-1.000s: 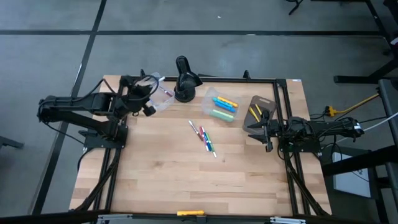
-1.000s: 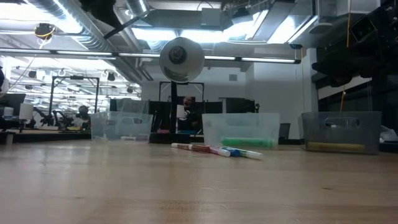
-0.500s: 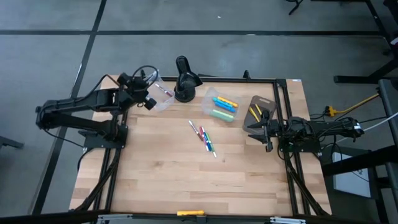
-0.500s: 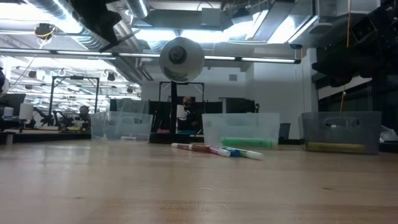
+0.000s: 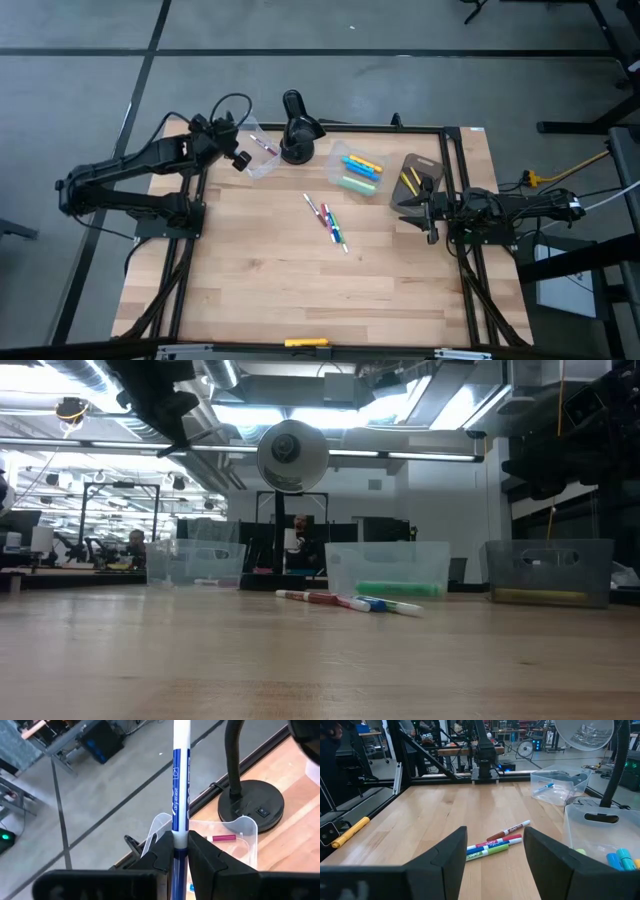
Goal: Pick & Place Markers
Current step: Put the bottom blue marker in the left transparent bin
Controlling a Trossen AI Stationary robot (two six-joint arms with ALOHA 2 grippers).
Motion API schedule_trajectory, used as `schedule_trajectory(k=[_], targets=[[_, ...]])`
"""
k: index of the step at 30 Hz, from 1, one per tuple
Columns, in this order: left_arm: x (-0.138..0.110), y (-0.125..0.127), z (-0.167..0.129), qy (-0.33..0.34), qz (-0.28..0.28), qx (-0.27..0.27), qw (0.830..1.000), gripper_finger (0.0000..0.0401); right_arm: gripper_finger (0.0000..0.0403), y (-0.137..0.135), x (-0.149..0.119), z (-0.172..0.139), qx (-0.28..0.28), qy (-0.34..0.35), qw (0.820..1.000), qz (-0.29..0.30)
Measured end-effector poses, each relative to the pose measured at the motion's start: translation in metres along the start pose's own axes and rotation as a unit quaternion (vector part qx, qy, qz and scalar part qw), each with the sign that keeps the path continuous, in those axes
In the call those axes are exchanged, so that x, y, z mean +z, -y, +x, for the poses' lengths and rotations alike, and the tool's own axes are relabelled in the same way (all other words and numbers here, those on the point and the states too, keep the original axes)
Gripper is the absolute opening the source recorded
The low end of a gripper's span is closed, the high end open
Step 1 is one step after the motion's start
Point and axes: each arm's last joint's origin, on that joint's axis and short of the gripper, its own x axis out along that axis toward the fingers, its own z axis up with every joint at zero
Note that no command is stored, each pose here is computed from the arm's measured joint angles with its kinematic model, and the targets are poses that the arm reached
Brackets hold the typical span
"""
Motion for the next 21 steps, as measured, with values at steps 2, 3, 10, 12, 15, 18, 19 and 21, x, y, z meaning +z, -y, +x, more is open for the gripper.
schedule_trajectory(k=[2, 3, 10, 12, 15, 18, 19, 21], targets=[[0.000, -0.001, 0.002, -0.005, -0.003, 0.000, 1.000, 0.0038, 0.0194, 0.000, 0.000, 0.000, 0.000, 0.000, 1.000, 0.000], [0.000, -0.002, 0.003, -0.008, -0.005, -0.001, 1.000, 0.0038, 0.0194, 0.000, 0.000, 0.000, 0.000, 0.000, 1.000, 0.000], [0.001, -0.001, 0.019, -0.045, 0.004, -0.021, 0.999, 0.0035, 0.0194, 0.000, 0.000, 0.000, 0.000, 0.000, 1.000, 0.000], [0.001, 0.001, 0.027, -0.062, 0.014, -0.024, 0.998, 0.0036, 0.0194, 0.000, 0.000, 0.000, 0.000, 0.000, 1.000, 0.000], [0.000, 0.005, 0.040, -0.089, 0.035, -0.031, 0.995, 0.0037, 0.0194, 0.000, 0.000, 0.000, 0.000, 0.000, 1.000, 0.000], [-0.001, 0.008, 0.053, -0.115, 0.053, -0.036, 0.991, 0.0035, 0.0194, 0.000, 0.000, 0.000, 0.000, 0.000, 1.000, 0.000], [-0.001, 0.009, 0.057, -0.123, 0.054, -0.038, 0.990, 0.0035, 0.0194, 0.000, 0.000, 0.000, 0.000, 0.000, 1.000, 0.000], [-0.002, 0.011, 0.064, -0.138, 0.056, -0.044, 0.988, 0.0038, 0.0194, 0.000, 0.000, 0.000, 0.000, 0.000, 1.000, 0.000]])
